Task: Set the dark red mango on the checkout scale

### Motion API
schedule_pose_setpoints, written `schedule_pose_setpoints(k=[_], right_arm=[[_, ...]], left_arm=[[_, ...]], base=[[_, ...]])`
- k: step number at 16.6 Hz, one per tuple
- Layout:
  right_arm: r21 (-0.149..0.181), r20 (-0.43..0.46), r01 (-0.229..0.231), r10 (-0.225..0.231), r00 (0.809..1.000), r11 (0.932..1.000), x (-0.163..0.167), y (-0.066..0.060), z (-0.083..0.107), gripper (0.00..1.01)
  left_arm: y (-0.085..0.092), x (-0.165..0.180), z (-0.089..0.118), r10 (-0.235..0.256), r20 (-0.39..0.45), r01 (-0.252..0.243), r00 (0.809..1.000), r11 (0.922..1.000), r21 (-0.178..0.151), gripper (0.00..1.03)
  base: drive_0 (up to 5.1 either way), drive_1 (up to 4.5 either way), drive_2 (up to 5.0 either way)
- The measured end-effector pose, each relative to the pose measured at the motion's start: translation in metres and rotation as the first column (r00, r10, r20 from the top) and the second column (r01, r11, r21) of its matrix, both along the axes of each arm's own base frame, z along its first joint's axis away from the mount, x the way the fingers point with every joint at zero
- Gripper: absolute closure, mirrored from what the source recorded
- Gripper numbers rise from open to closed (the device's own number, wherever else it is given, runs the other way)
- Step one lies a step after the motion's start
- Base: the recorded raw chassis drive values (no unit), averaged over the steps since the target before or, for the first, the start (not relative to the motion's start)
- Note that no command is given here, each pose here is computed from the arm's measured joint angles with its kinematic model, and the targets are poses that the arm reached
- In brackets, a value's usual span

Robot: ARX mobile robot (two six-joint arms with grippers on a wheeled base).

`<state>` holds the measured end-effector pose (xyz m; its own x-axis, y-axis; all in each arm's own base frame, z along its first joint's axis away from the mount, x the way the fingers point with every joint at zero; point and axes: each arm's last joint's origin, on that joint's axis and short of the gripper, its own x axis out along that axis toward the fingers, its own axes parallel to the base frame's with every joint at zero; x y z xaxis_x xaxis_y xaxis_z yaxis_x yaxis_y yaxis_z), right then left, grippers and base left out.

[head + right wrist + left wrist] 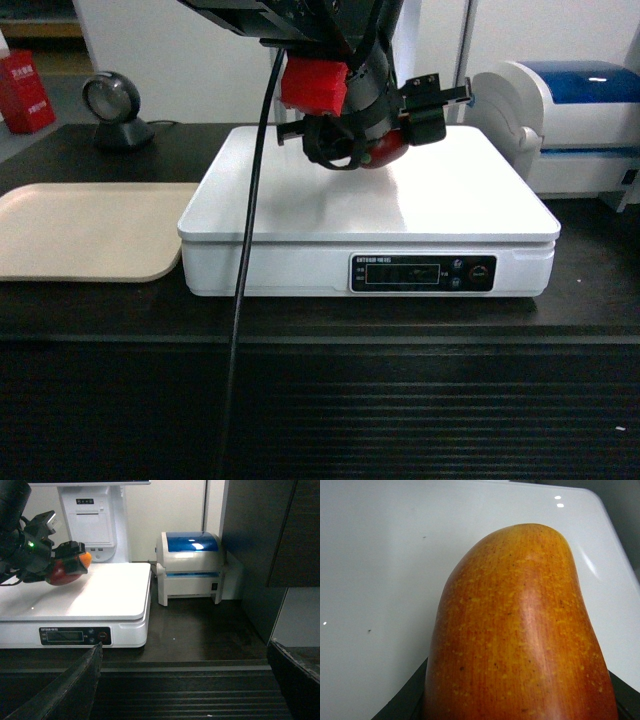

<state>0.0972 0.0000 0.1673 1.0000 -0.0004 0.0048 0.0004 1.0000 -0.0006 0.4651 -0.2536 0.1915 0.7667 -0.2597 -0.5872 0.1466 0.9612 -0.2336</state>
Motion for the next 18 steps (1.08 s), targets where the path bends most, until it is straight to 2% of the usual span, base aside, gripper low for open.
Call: schedule_pose_setpoints(k=[1, 3, 8, 9, 10, 11, 13, 15, 17, 18], right_arm=[[0.000, 0.001, 0.000, 0.000, 1.000, 1.0000, 0.000, 0.000, 0.000, 0.03], [0.000, 0.000, 0.000, 0.000, 1.000, 1.0000, 0.000, 0.000, 0.000, 0.03], [0.000, 0.000, 0.000, 0.000, 1.000, 1.0000, 0.000, 0.000, 0.000, 0.03], [0.000, 0.000, 0.000, 0.000, 1.000, 1.0000, 0.000, 0.000, 0.000, 0.03], [0.000, 0.000, 0.000, 0.000, 1.000, 1.0000, 0.000, 0.000, 0.000, 0.03], [0.000, 0.000, 0.000, 0.000, 1.000, 1.0000, 0.000, 0.000, 0.000, 0.03], [0.000, 0.001, 0.000, 0.000, 1.000, 1.0000, 0.000, 0.000, 0.000, 0.03], [0.000, 0.000, 0.000, 0.000, 1.000, 1.0000, 0.000, 0.000, 0.000, 0.03], [0.000, 0.000, 0.000, 0.000, 1.000, 1.0000, 0.000, 0.000, 0.000, 0.03], [0.000, 0.000, 0.000, 0.000, 1.000, 1.0000, 0.000, 0.000, 0.000, 0.03]], left_arm=[[-0.001, 0.004, -0.001, 0.031, -0.008, -0.030, 1.000, 0.9995, 0.008, 0.43], [-0.003, 0.008, -0.004, 0.056, -0.027, -0.056, 0.998, 0.9984, 0.006, 0.43], [-0.005, 0.011, -0.009, 0.067, -0.038, -0.067, 0.997, 0.9977, 0.007, 0.43], [-0.008, 0.010, -0.012, 0.075, -0.039, -0.075, 0.996, 0.9972, 0.005, 0.27], [-0.009, 0.009, -0.014, 0.069, -0.037, -0.069, 0.997, 0.9976, 0.006, 0.03], [-0.010, 0.008, -0.016, 0.059, -0.029, -0.059, 0.998, 0.9983, 0.005, 0.06], [-0.011, 0.005, -0.018, 0.033, -0.002, -0.033, 0.999, 0.9994, 0.007, 0.05], [-0.013, -0.001, -0.013, -0.014, 0.059, 0.012, 0.998, 0.9995, 0.030, 0.05], [-0.016, -0.009, 0.005, -0.069, 0.142, 0.061, 0.988, 0.9963, 0.060, 0.05], [-0.016, -0.015, 0.019, -0.099, 0.199, 0.085, 0.975, 0.9936, 0.075, 0.05]], base=[[0.0, 0.00, 0.0], [0.0, 0.00, 0.0], [0.0, 0.00, 0.0], [0.0, 0.00, 0.0], [0.0, 0.00, 0.0], [0.0, 0.00, 0.0], [0.0, 0.00, 0.0], [0.0, 0.00, 0.0], [0.0, 0.00, 0.0], [0.0, 0.00, 0.0]])
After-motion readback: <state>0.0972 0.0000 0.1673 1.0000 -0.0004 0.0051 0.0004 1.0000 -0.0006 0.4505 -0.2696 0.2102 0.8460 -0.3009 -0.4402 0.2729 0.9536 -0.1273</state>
